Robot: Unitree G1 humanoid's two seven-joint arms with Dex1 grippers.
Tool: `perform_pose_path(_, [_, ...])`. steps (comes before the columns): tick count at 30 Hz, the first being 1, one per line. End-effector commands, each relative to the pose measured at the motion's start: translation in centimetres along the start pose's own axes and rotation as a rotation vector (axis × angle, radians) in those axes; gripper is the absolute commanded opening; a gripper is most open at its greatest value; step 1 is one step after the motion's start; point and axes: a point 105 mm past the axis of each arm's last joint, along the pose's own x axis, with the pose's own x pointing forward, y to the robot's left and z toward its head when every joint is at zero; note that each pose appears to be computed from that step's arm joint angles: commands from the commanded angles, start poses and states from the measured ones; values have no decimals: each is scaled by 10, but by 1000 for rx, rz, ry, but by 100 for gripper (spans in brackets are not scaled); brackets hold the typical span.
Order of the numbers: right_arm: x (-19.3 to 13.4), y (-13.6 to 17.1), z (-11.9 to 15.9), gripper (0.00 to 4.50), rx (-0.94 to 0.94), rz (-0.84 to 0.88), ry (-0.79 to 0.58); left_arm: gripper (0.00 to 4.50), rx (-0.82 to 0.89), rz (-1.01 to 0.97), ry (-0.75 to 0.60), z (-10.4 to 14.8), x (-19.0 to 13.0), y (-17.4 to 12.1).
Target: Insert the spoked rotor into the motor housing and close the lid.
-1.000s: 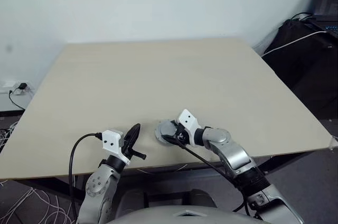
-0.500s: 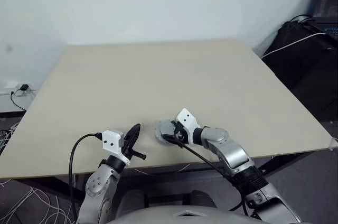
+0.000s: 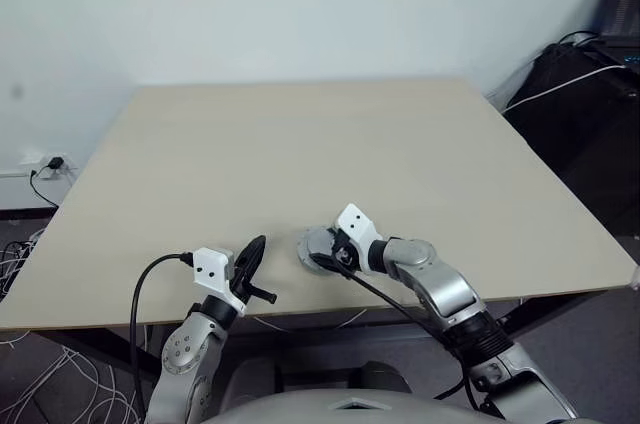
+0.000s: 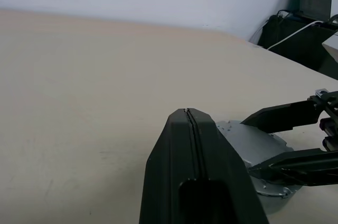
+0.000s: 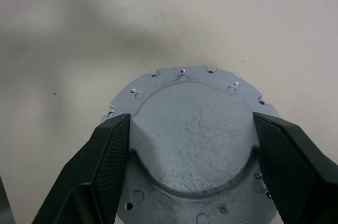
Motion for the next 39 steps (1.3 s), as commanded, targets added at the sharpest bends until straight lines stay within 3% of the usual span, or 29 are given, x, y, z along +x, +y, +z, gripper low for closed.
perform_pose_path(1, [-5,-14,-20,324,-12,-77,82,0,6,-11,-52,13,3,-2])
perform_pose_path(7, [-4,-22,-19,324,-20,-147,100,0,8,-5,-53,14,4,-1])
perform_pose_path(21, [-4,-18,-23,324,13,-112,130,0,38,12,-18,9,10,3])
perform_pose_path(26, [-1,-16,-21,324,16,-107,123,0,76,28,80,3,34,17])
perform_pose_path(31, [0,-16,-20,324,18,-105,119,0,10,5,219,-4,57,25])
perform_pose_path(39, [1,-15,-17,324,20,-105,110,0,-51,-272,363,-1,88,2])
